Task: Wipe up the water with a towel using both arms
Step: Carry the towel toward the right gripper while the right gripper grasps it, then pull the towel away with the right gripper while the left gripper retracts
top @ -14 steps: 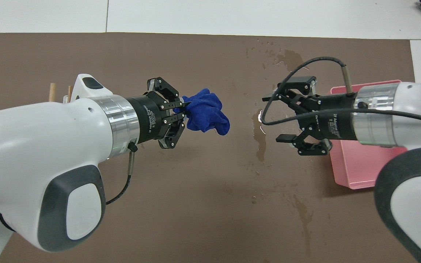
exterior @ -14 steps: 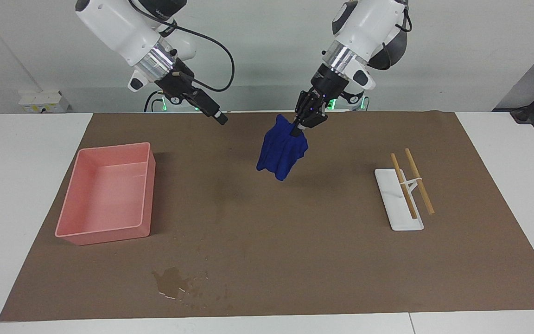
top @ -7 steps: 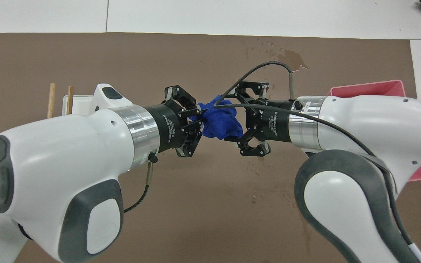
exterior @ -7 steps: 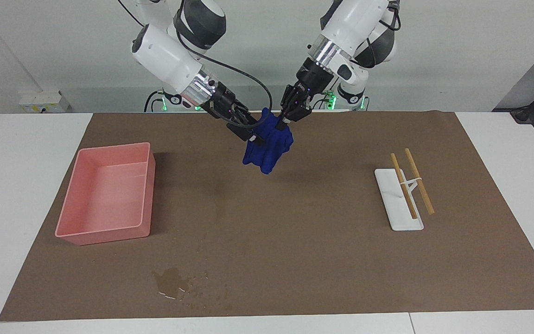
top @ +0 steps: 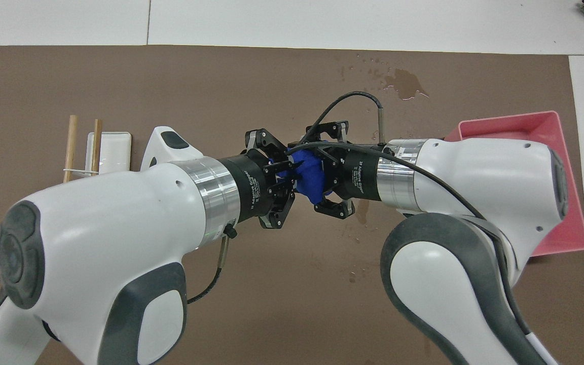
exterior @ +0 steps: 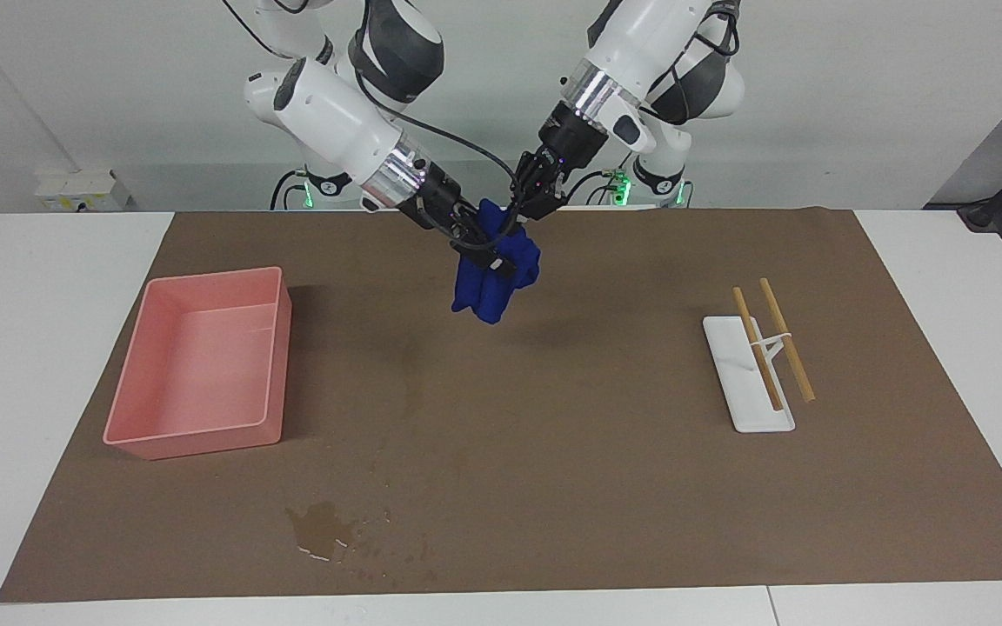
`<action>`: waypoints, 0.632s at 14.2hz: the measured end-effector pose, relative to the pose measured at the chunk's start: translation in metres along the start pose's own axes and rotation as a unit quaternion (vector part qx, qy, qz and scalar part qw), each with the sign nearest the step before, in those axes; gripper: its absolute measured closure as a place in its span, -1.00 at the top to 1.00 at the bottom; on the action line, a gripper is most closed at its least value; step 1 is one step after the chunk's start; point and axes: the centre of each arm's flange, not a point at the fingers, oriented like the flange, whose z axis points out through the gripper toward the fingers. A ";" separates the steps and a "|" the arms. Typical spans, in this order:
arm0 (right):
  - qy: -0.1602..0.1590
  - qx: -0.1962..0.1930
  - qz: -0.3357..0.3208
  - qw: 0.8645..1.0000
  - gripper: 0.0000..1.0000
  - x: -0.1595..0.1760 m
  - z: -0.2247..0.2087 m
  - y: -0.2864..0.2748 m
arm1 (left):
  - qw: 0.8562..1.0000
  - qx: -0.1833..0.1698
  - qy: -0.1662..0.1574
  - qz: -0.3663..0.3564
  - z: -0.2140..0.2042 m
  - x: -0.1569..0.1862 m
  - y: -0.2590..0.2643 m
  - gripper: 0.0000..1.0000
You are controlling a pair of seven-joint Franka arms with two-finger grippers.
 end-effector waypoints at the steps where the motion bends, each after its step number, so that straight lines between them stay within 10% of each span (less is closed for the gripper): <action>1: 0.000 0.000 -0.004 1.000 0.06 0.000 0.000 0.000 | 1.000 0.000 0.000 0.000 0.000 0.000 0.000 -0.77; 4: 0.000 -0.001 -0.034 0.999 -0.44 0.002 0.000 0.000 | 1.000 0.001 0.000 0.000 0.001 0.000 -0.001 -0.77; 9: -0.002 -0.013 -0.082 0.997 -0.59 0.006 -0.001 0.001 | 1.000 0.004 0.001 0.001 0.004 -0.001 -0.004 -0.77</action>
